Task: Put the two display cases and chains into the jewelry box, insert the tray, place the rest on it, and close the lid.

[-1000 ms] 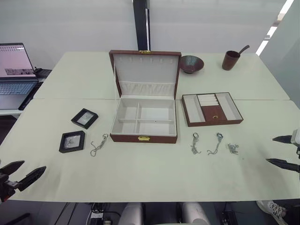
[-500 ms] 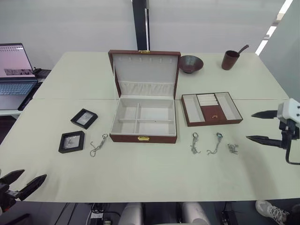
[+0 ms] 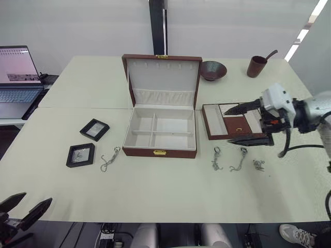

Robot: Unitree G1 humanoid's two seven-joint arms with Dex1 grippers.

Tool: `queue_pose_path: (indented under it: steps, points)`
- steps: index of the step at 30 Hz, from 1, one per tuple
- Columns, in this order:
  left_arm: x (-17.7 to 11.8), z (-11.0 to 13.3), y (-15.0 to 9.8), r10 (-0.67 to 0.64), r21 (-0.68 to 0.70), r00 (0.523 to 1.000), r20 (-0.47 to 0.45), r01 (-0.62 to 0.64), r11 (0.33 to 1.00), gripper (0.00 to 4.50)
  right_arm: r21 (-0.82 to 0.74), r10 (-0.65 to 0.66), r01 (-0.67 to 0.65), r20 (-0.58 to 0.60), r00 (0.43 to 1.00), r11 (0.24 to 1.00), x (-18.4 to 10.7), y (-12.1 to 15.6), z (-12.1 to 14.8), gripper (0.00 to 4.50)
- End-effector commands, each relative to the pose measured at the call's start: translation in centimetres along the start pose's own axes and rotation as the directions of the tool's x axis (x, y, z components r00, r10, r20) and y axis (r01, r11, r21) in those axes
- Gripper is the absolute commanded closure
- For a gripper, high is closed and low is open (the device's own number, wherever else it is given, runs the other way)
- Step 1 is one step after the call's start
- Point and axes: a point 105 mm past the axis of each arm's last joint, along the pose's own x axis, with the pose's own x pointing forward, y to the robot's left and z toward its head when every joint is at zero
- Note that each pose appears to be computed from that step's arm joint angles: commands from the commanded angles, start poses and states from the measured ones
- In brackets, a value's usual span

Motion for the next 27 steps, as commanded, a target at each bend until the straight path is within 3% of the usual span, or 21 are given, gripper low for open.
queue_pose_path:
  steps: [1, 8, 27]
  points:
    - [0.0, 1.0, -0.8, -0.013, 0.026, 1.000, 0.028, 0.012, 1.000, 0.00, -0.062, 0.088, -0.084, 0.054, 0.995, 0.994, 2.4, 0.7, 2.3, 0.04]
    - [0.8, 1.3, -2.4, -0.056, 0.026, 0.997, 0.049, 0.055, 0.998, 0.00, -0.044, 0.072, -0.070, 0.056, 0.996, 0.997, 5.6, 0.1, 3.4, 0.04]
    - [5.7, 3.7, -6.7, -0.120, 0.039, 0.979, 0.163, 0.115, 0.993, 0.00, -0.001, 0.083, -0.084, 0.101, 0.991, 0.996, 7.3, 0.6, 4.5, 0.04]
